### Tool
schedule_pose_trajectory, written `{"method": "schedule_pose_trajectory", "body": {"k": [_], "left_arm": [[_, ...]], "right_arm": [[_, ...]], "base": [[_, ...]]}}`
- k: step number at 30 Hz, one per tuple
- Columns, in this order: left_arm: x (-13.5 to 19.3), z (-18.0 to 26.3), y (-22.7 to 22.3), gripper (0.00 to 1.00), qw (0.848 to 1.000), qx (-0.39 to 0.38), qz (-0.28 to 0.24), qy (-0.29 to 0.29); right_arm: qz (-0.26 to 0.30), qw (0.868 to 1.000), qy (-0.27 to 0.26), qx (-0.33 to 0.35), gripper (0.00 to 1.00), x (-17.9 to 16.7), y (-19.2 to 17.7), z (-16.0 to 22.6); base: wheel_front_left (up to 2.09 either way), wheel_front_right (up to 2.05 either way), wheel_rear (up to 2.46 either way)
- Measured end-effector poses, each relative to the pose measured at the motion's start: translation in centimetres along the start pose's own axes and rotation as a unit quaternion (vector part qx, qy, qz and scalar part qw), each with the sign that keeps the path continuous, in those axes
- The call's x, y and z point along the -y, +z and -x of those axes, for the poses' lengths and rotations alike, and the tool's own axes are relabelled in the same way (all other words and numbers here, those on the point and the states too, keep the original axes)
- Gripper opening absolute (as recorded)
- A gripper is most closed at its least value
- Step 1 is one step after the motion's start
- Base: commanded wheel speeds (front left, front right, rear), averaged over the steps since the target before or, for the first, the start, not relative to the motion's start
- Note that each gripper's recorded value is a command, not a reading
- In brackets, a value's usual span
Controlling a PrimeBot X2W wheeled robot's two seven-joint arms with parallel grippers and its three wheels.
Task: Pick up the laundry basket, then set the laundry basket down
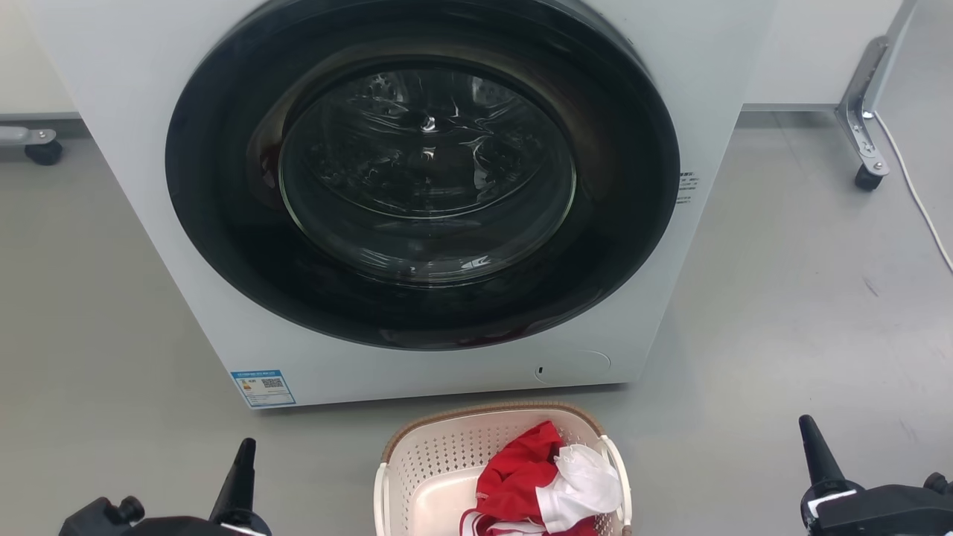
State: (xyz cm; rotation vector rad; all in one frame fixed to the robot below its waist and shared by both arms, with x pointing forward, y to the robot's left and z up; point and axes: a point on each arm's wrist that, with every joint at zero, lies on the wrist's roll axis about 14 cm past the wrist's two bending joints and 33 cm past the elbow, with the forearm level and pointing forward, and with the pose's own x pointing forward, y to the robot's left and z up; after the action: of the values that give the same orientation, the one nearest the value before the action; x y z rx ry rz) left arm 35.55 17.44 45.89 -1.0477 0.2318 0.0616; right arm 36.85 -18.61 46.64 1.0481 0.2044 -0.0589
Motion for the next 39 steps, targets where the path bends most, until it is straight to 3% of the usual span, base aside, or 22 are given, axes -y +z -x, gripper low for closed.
{"method": "schedule_pose_trajectory", "body": {"k": [16, 34, 39], "left_arm": [[0.5, -0.9, 1.1, 0.00, 0.993, 0.013, 0.116, -0.022], [1.0, -1.6, 2.7, 0.00, 0.967, 0.034, 0.247, -0.052], [1.3, -1.7, 2.8, 0.00, 0.964, 0.035, 0.257, -0.057]], "right_arm": [[-0.120, 0.992, 0.018, 0.019, 0.00, -0.3, 1.1, -0.5], [-0.255, 0.965, 0.040, 0.046, 0.00, -0.2, 2.4, -0.6], [-0.259, 0.964, 0.043, 0.047, 0.00, -0.4, 2.6, -0.7]], "base": [[0.00, 0.00, 0.00], [0.00, 0.00, 0.00], [0.00, 0.00, 0.00]]}}
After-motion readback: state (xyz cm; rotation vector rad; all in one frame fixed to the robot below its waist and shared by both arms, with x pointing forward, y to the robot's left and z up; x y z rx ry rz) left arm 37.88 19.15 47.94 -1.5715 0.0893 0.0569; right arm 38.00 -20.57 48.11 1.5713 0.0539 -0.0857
